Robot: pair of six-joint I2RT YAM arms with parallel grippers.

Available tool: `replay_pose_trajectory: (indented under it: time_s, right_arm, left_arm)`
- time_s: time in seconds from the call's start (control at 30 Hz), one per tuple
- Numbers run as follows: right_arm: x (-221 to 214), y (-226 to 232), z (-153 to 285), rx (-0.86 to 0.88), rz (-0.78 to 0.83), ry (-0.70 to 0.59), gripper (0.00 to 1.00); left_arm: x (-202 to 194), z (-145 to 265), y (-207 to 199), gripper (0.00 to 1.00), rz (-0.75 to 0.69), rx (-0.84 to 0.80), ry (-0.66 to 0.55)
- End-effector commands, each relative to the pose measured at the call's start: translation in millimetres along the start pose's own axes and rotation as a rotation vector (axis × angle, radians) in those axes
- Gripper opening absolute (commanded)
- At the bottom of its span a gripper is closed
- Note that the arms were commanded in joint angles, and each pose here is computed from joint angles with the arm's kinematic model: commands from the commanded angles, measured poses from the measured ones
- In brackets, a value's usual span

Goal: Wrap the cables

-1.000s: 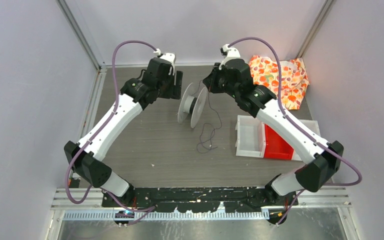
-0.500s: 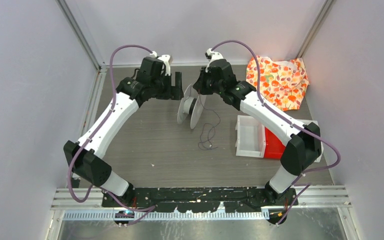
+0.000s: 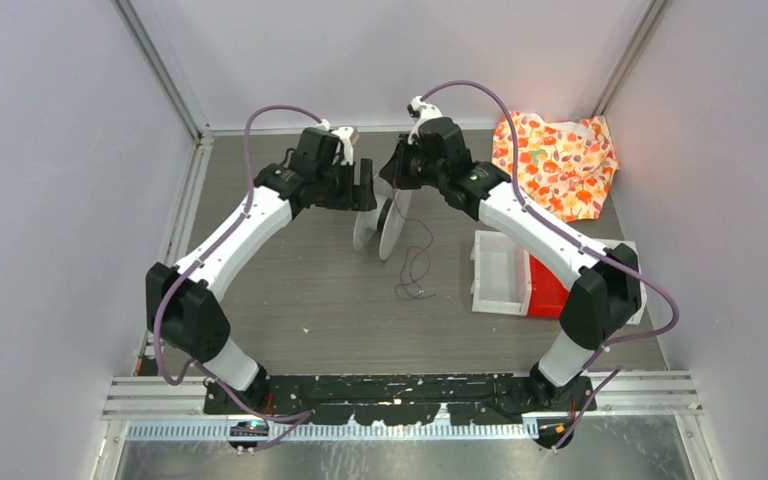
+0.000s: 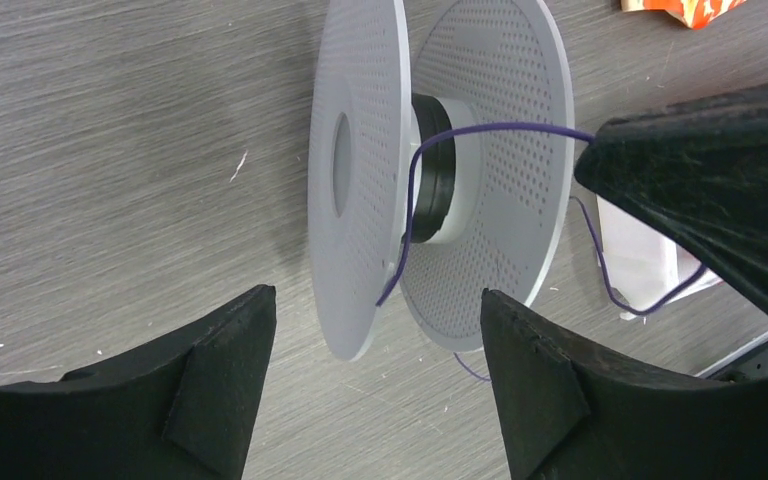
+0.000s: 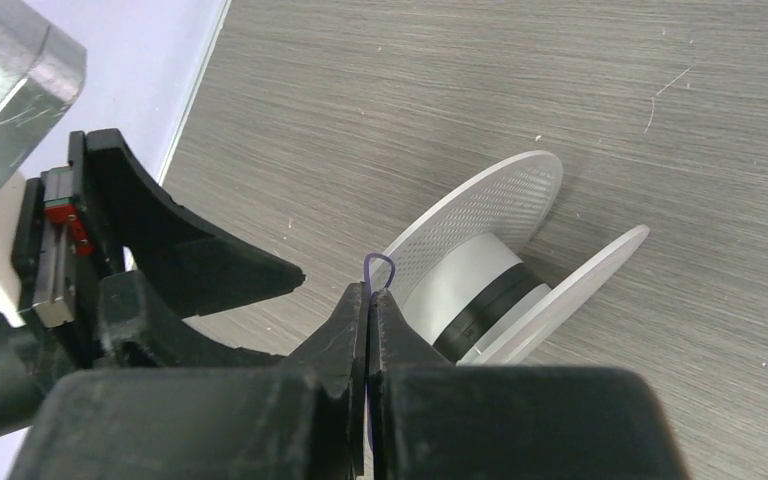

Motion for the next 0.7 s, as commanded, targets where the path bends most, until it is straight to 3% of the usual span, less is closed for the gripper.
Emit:
replay_pose_trajectory:
  time_s: [0.0, 0.67]
  right_arm:
    - [16, 13, 0, 0.057, -0.010, -0.051, 0.01]
    - [-2, 7, -11, 0.064, 0.000, 0.008, 0.01]
  left_arm:
    - [12, -8, -2, 0.75, -0.013, -0.016, -0.062]
    - [13, -19, 0, 0.61, 0.000, -0.006, -0.056]
Point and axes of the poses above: each gripper's point midway between its finger pads, its own z axis back along the fingers, its own y axis along the line the jaws close on, x = y × z, the point moved 5 cm from there along z, back along the fingers, and after that the axes turned 3 degrees about -z, right-handed, at the moved point
